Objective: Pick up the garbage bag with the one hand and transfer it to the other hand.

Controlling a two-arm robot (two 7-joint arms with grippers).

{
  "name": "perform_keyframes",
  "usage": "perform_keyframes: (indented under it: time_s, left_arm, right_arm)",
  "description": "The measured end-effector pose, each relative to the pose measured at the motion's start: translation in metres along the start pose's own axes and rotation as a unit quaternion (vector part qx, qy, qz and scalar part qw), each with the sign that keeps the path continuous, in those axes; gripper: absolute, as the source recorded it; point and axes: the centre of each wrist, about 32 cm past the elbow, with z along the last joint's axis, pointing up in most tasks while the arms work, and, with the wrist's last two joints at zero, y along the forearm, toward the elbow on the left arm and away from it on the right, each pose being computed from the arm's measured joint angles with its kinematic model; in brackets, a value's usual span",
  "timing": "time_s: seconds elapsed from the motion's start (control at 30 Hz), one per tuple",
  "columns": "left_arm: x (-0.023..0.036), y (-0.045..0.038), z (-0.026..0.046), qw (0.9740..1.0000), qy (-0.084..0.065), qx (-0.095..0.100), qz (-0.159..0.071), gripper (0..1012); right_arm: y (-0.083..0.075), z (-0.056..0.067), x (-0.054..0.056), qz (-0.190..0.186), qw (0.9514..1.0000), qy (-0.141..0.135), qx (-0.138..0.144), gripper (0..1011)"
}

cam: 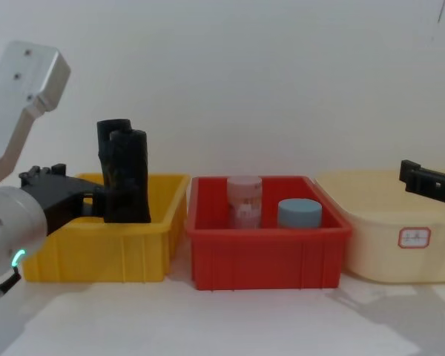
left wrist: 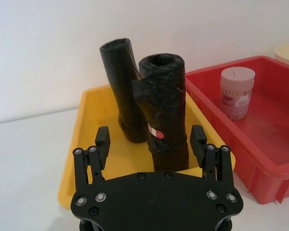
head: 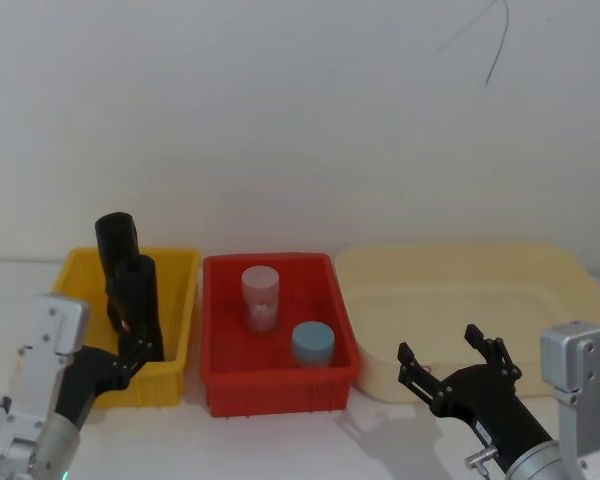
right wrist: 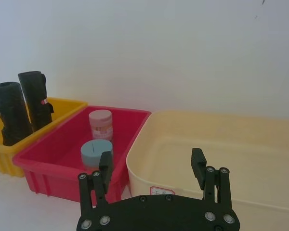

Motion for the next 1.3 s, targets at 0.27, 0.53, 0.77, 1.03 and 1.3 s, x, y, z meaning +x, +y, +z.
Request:
perform_keyframes:
  time_s: [0.27,0.53,0.77,1.03,1.3]
  left_arm:
    - [-0.0041,-0.0163,-0.0038,0.9999,0.004,0.009,-0.008,1002]
    - [-0.0069,-0.0320,-0.0056,0.9998,0.010,0.008,-0.016,1001]
    - [-0.0081,-0.0469,-0.0055,0.9997,0.016,0.004,-0.021,1001]
    - [-0.0083,-0.0637,-0.0035,0.9994,0.025,0.001,-0.022,875]
    - [-0.0084,-0.0720,0.0009,0.9991,0.030,-0.008,-0.027,614]
  right_arm:
    - [0.000,0.000,0.000,0.000,1.0000,0.000,0.000,1001]
    - [0.000,0.000,0.000,0.000,1.0000,0.000,0.000,1002]
    - [0.000,0.000,0.000,0.000,1.0000,0.000,0.000,1001]
    - [0.000,0.000,0.000,0.000,1.0000,0.000,0.000,1001]
    - [0.000,0.000,0.000,0.000,1.0000,0.000,0.000,1001]
